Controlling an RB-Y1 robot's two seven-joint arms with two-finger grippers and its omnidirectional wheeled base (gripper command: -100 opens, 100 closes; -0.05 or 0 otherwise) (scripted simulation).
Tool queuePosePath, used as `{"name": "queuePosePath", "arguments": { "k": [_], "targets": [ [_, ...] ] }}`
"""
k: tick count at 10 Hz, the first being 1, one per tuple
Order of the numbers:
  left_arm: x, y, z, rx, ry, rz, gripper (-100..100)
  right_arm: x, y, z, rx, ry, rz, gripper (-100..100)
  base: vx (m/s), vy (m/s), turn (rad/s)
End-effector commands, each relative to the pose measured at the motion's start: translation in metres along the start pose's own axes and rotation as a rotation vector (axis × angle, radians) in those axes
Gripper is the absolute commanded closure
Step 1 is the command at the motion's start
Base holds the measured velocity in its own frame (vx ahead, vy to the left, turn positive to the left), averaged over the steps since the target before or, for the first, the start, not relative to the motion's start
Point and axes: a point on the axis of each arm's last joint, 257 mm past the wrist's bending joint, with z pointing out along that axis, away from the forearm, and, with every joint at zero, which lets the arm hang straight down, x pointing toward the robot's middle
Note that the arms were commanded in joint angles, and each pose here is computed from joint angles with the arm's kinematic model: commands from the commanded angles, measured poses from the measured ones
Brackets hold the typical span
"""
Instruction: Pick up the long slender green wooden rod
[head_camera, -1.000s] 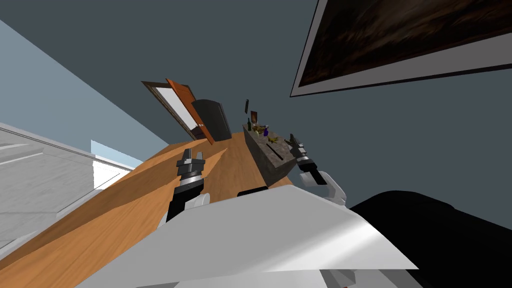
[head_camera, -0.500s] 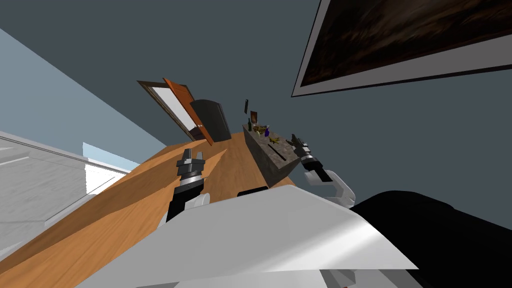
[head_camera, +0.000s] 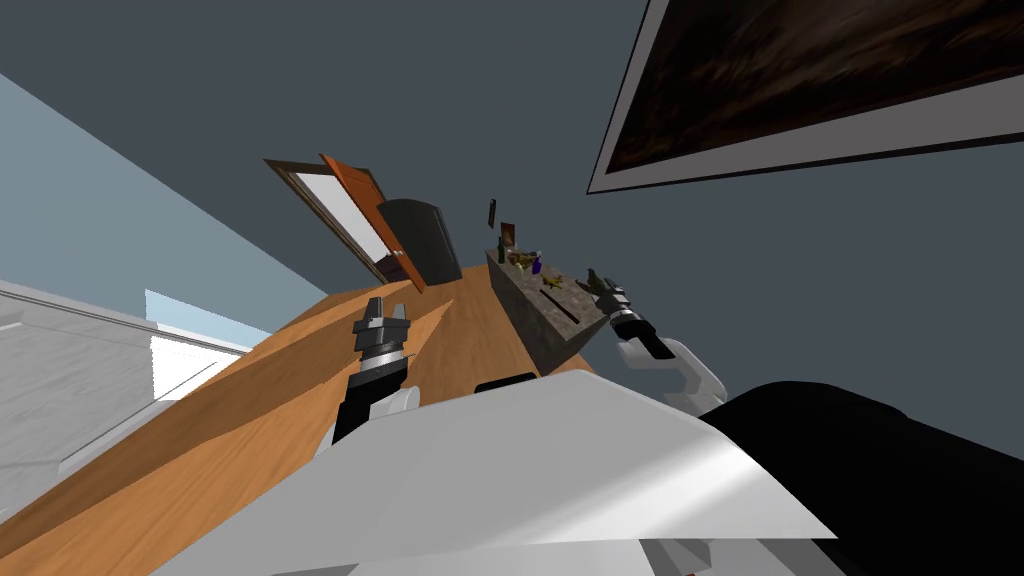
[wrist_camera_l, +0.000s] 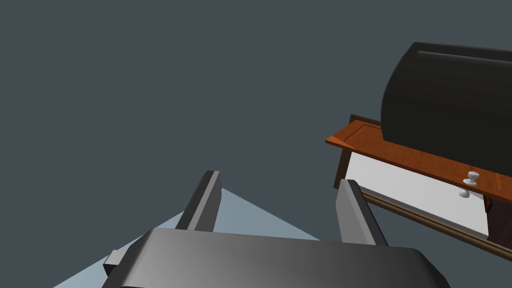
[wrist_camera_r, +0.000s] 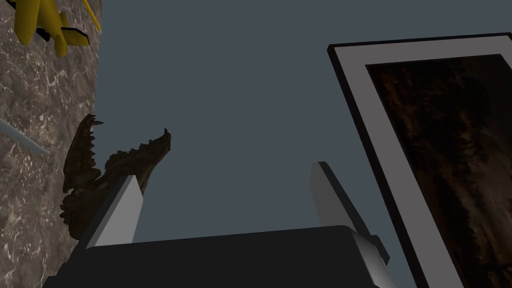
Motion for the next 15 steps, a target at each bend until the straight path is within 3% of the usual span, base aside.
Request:
{"name": "queuePosePath", "arguments": {
  "k": [1,2,3,5,8,15],
  "targets": [
    [0.000,0.000,0.000,0.000,0.000,0.000,0,-0.014,-0.008,0.000,0.040,-0.035,0.014,-100,0.075,0.090,-0.031],
    [0.000,0.000,0.000,0.000,0.000,0.000,0,-0.016,-0.012,0.000,0.054,-0.044,0.014,-100,0.033,0.034,0.008],
    [0.000,0.000,0.000,0.000,0.000,0.000,0,-0.035,-0.013,-0.001,0.080,-0.080,0.040,-100,0.068,0.065,-0.032],
    [0.000,0.000,0.000,0.000,0.000,0.000,0,-0.040,-0.021,-0.002,0.111,-0.100,0.041,-100,0.055,0.054,-0.020],
    [0.000,0.000,0.000,0.000,0.000,0.000,0,-0.078,-0.031,-0.009,0.186,-0.187,0.105,-100,0.082,0.072,-0.036],
    [0.000,0.000,0.000,0.000,0.000,0.000,0,-0.121,-0.062,-0.029,0.336,-0.322,0.183,-100,0.070,0.054,-0.015]
  ]
}}
